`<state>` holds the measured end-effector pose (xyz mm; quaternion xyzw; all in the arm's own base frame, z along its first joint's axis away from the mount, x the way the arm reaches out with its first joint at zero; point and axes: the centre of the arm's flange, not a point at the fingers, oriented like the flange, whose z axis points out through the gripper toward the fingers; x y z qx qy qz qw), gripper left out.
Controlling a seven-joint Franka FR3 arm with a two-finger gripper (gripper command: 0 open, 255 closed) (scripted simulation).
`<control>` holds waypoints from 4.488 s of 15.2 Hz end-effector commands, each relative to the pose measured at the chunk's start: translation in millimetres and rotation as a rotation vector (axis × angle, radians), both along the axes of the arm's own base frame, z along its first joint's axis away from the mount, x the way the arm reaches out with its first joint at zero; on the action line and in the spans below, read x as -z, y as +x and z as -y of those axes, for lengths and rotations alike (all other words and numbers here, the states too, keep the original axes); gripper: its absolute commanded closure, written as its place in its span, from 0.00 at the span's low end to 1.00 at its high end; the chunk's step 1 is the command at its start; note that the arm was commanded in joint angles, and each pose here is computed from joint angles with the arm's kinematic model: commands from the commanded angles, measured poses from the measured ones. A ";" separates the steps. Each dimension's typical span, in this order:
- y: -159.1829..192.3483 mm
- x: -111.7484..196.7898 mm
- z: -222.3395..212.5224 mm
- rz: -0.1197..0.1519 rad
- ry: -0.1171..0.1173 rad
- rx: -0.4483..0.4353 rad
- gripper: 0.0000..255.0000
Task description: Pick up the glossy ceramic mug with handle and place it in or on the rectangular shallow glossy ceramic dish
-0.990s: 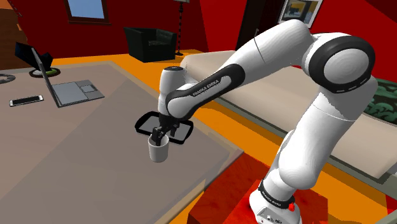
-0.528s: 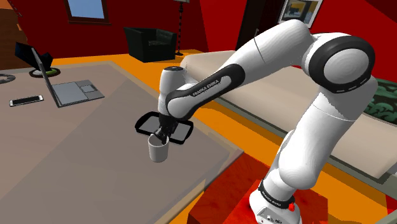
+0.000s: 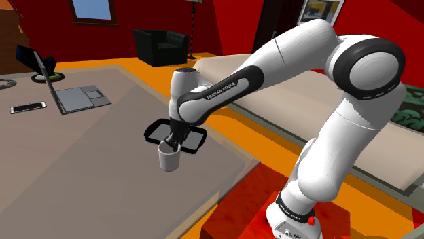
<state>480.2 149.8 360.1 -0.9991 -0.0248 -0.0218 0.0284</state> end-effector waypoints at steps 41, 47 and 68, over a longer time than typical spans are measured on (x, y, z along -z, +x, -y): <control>142.1 -113.4 161.0 0.000 0.000 0.000 1.00; 142.2 -81.8 161.0 0.000 0.000 0.000 1.00; 142.1 -40.2 160.9 0.000 0.000 0.000 0.00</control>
